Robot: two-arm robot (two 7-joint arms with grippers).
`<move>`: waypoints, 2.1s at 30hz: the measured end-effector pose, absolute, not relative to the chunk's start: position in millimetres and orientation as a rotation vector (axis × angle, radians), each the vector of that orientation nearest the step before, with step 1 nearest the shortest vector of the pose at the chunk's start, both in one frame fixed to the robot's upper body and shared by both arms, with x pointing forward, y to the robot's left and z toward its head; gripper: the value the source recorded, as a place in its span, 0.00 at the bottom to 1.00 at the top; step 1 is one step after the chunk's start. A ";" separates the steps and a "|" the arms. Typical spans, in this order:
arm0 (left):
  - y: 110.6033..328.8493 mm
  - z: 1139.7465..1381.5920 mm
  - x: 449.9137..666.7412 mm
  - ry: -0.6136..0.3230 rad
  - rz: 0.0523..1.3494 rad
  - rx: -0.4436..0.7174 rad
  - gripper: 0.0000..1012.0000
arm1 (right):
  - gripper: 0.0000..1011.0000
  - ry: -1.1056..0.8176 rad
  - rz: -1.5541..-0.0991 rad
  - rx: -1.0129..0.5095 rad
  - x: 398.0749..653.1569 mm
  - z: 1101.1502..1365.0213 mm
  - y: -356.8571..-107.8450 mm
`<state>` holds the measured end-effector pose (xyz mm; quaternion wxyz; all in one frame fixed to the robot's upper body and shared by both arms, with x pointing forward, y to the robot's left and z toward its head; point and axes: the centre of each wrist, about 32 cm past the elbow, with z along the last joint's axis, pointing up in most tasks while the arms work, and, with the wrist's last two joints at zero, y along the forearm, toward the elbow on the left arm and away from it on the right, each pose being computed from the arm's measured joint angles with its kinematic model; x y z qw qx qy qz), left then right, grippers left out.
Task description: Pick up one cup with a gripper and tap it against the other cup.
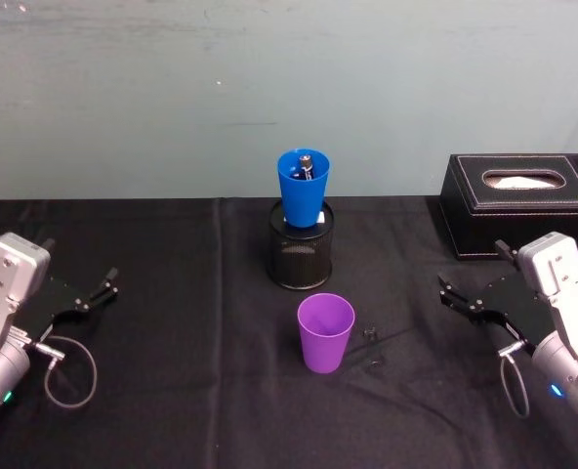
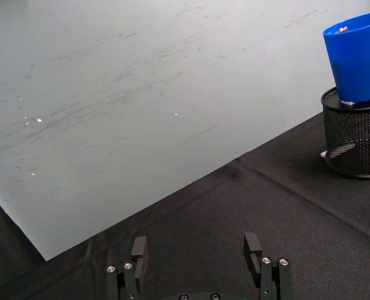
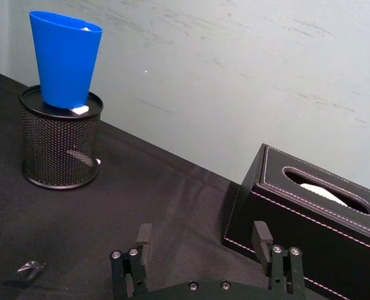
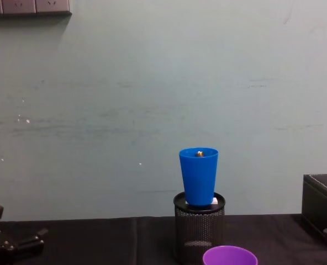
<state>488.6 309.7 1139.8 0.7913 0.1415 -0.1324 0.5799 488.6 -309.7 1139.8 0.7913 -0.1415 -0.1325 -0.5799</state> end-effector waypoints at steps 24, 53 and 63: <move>309.7 1139.8 488.6 -0.285 1.248 0.304 0.99 | 0.99 -0.285 -1.248 -0.304 488.6 1139.8 -309.7; 309.7 1139.8 488.6 -0.285 1.248 0.304 0.99 | 0.99 -0.269 -1.126 -0.130 462.4 1152.5 -316.4; 309.7 1139.8 488.6 -0.285 1.248 0.305 0.99 | 0.99 -0.114 -0.947 -0.105 440.7 1127.6 -313.3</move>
